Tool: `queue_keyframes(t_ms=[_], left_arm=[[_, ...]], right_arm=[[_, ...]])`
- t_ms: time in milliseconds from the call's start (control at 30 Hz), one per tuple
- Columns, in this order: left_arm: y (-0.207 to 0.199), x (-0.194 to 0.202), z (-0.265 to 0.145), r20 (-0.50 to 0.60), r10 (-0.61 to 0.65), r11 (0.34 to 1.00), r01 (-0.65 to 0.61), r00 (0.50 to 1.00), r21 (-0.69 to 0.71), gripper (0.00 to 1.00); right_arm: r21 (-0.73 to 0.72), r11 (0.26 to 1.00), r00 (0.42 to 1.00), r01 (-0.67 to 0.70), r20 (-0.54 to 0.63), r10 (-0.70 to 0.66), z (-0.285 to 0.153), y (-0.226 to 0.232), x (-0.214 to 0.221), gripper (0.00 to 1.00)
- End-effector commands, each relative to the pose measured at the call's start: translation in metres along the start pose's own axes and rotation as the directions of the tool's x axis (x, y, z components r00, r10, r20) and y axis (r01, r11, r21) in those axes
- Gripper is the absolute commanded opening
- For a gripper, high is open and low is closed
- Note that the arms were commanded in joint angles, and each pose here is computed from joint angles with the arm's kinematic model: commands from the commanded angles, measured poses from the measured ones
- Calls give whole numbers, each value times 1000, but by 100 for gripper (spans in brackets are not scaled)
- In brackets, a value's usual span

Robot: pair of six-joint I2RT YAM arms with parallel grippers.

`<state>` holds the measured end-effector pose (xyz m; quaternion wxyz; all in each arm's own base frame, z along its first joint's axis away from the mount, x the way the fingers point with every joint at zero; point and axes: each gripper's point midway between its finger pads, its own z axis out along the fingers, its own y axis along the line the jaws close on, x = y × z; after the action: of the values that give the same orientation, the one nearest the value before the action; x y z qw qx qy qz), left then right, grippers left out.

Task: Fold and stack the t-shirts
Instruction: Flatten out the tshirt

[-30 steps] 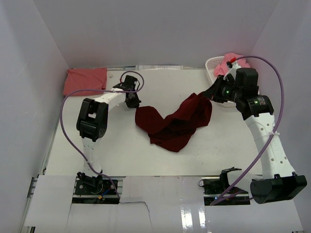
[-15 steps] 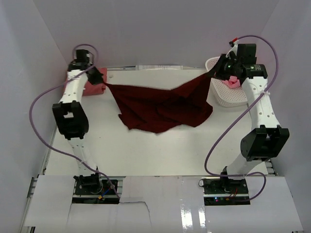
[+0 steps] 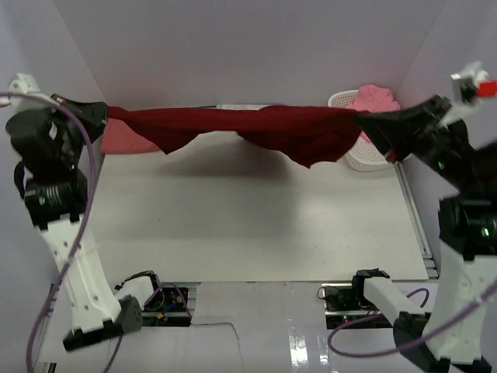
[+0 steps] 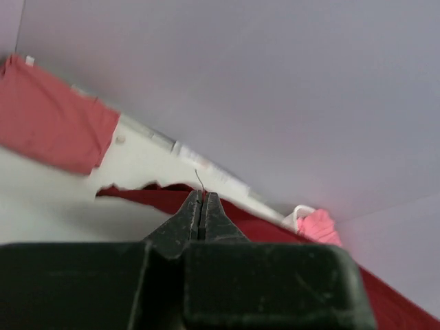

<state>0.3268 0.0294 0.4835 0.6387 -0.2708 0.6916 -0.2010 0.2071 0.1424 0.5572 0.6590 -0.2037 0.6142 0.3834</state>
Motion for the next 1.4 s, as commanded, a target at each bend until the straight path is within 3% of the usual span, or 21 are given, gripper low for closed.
queue_keyframes(t_ms=[0, 200, 300, 333, 467, 567, 700, 833, 867, 933, 967, 1000, 1033, 1067, 1100, 1133, 1200, 1233, 1267, 1333, 1367], left_arm=[[-16, -7, -49, 104, 2, 998, -9, 995, 70, 0], [-51, -34, -174, 371, 5, 984, -69, 929, 161, 0], [-54, -45, -200, 439, -21, 985, -58, 898, 165, 0], [-55, -46, -198, 438, -18, 984, -61, 899, 166, 0], [-34, -22, -124, 236, 13, 997, -32, 972, 74, 0], [-1, 22, -59, 46, 7, 1000, -7, 999, 8, 0], [55, 99, 19, -200, -59, 996, 44, 978, -82, 0], [78, 139, 91, -309, -98, 987, 53, 946, -150, 0], [60, 118, 104, -279, -87, 992, 58, 956, -110, 0], [57, 120, 145, -304, -109, 990, 78, 946, -113, 0], [20, 73, 154, -220, -90, 996, 86, 971, -32, 0], [6, 56, 165, -197, -90, 996, 91, 976, -3, 0], [23, 75, 204, -261, -113, 993, 102, 959, -55, 0], [-34, 6, 198, -123, -91, 990, 104, 988, 99, 0], [-49, 0, 204, -148, -103, 976, 129, 984, 177, 0], [-30, -1, 234, -167, -193, 959, 222, 967, 174, 0], [-30, -9, 242, -161, -209, 928, 247, 965, 278, 0], [-32, -6, 238, -161, -196, 926, 236, 967, 294, 0], [-56, -26, 204, -91, -143, 921, 167, 985, 353, 0], [-29, 8, 203, -83, -137, 933, 157, 987, 324, 0], [-49, -12, 160, -5, -125, 917, 118, 992, 381, 0]], right_arm=[[-161, 956, 963, 247, 154, -223, -44, 82, -35, 8], [-239, 898, 915, 368, 262, -306, -104, 164, -42, 8], [-182, 899, 890, 398, 316, -330, -119, 176, -52, 8], [-160, 924, 913, 348, 283, -294, -111, 163, -50, 8], [-53, 997, 992, 51, 121, -44, -52, 68, -10, 8], [138, 978, 988, -154, 19, 153, -15, -18, 51, 8], [238, 918, 931, -317, -110, 349, 28, -95, 130, 8], [158, 936, 936, -313, -112, 332, 68, -121, 117, 8], [132, 943, 942, -304, -109, 319, 77, -123, 106, 8], [27, 965, 960, -262, -97, 263, 105, -122, 60, 8], [31, 955, 946, -295, -127, 297, 124, -143, 66, 8], [-51, 980, 980, -192, -51, 190, 128, -121, 9, 8], [-93, 978, 982, -186, -48, 182, 135, -117, -7, 8], [-87, 970, 972, -226, -77, 220, 158, -147, 2, 8], [-205, 973, 994, -105, 3, 108, 152, -117, -41, 8], [-267, 942, 978, -204, -8, 210, 154, -114, -47, 8], [-328, 944, 986, -39, 140, 89, 137, -114, -83, 8], [-343, 939, 985, -11, 158, 69, 132, -115, -83, 8], [-365, 930, 979, 27, 196, 49, 115, -89, -97, 8], [-370, 929, 989, 29, 146, 28, 115, -95, -68, 8], [-376, 924, 989, 63, 151, -6, 103, -78, -67, 8]])
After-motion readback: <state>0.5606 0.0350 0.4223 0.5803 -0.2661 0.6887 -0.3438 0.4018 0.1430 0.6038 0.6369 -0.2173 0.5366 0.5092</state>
